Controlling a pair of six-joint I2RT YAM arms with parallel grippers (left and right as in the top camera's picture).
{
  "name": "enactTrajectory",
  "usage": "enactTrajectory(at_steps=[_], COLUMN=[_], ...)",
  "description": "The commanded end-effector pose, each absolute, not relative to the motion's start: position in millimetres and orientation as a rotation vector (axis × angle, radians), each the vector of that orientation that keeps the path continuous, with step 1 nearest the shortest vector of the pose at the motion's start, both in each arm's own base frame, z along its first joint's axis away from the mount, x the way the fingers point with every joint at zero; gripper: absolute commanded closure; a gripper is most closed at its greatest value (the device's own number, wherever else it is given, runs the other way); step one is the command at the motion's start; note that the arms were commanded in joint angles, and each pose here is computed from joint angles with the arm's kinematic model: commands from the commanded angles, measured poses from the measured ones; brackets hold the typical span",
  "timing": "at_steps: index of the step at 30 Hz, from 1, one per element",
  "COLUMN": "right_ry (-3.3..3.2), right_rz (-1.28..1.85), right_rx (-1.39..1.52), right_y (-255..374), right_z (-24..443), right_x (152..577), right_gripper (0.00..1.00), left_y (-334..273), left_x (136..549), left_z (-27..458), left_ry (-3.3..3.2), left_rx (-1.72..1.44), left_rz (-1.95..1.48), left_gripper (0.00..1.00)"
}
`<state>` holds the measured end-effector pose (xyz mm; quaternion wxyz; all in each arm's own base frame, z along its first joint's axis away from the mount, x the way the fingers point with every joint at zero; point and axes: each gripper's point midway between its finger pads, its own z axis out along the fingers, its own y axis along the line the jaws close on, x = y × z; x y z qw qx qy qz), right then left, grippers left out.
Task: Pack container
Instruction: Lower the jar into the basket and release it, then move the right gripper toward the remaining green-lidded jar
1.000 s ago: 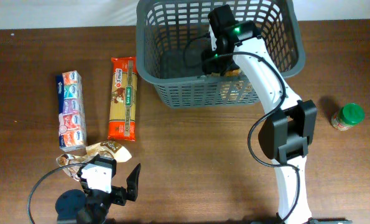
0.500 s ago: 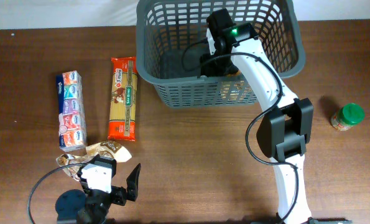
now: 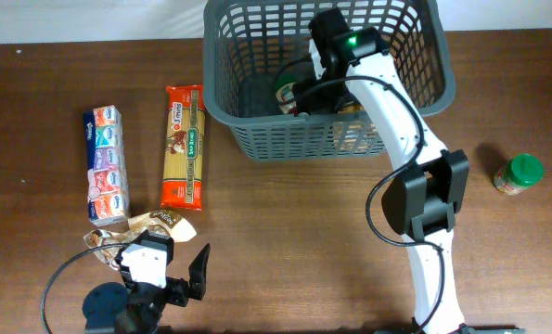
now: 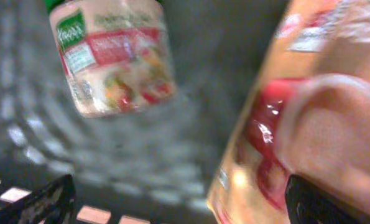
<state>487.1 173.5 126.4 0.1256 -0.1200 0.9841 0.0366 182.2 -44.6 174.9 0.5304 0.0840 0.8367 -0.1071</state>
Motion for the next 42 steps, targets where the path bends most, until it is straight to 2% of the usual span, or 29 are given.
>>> enactTrajectory(at_steps=[1,6,11,15,21,29,34,42], right_ry=[2.725,2.522,2.345,2.293,2.245,2.206,2.323,2.495], right_rz=[0.055,0.100,0.101,0.006,-0.153,-0.125,-0.078,-0.102], right_rx=[-0.337,-0.276,-0.118,0.117,0.473,0.827,1.036,1.431], right_y=[166.5,155.3,108.9,41.2,-68.1,-167.5,-204.0,-239.2], right_z=[180.7,270.0,348.3,382.6,403.1,389.6,343.3,267.0], right_x=[504.6,508.5,495.2,475.2,436.0,410.3,389.8,317.8], right_gripper=[0.01,0.01,0.01,0.01,0.01,0.01,0.01,0.01], left_y=[-42.8,-42.8,-42.8,-42.8,-42.8,-42.8,-42.8,-42.8], left_x=[182.5,182.5,182.5,182.5,182.5,182.5,182.5,182.5], left_z=[178.4,178.4,178.4,178.4,178.4,178.4,178.4,178.4], left_ry=[1.989,1.989,1.989,1.989,1.989,1.989,1.989,1.989], left_rx=[0.198,0.198,0.198,0.198,0.198,0.198,0.198,0.198], left_rz=[-0.242,-0.242,-0.242,-0.242,-0.242,-0.242,-0.242,-0.242], left_gripper=[0.01,0.01,0.01,0.01,0.01,0.01,0.01,0.01])
